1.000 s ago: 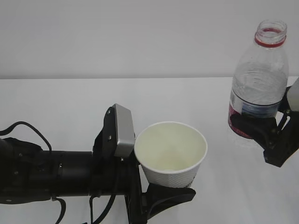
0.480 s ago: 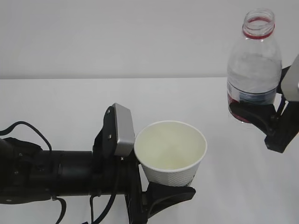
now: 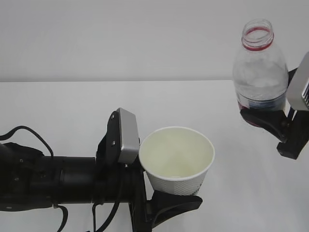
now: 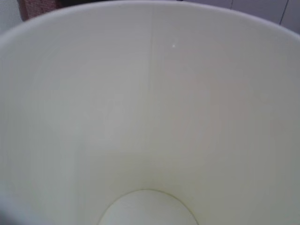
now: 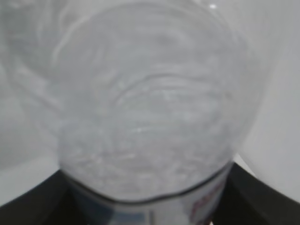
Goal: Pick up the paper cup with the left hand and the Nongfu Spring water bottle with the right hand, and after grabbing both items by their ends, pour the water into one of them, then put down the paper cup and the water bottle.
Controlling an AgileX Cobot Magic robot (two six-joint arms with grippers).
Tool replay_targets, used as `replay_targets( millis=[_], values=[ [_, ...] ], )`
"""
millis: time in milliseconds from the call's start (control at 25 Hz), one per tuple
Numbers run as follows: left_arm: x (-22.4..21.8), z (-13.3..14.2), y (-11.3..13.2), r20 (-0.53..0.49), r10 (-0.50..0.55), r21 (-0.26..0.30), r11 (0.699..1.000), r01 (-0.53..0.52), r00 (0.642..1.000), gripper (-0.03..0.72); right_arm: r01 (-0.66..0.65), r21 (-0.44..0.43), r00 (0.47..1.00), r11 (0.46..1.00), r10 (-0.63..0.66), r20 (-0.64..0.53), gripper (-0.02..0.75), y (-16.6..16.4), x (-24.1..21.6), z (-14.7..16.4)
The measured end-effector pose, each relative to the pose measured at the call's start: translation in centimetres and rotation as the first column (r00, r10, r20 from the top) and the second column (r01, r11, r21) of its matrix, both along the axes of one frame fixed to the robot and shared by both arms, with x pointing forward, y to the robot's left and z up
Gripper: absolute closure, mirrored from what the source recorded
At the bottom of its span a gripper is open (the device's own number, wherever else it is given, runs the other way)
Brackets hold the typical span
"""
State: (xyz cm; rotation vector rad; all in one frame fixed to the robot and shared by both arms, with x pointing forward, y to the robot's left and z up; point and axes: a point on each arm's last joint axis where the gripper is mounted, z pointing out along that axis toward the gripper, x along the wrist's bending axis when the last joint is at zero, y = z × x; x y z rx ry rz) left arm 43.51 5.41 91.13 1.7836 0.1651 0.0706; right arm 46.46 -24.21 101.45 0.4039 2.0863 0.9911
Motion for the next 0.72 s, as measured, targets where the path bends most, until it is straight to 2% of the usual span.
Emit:
replay_targets(
  millis=[720],
  values=[
    [-0.09, 0.10, -0.04, -0.001, -0.010, -0.011, 1.000, 0.010, 1.000, 0.097, -0.061, -0.098, 0.996, 0.993, 0.066, 0.053, 0.243, 0.23, 0.41, 0.87]
  ],
)
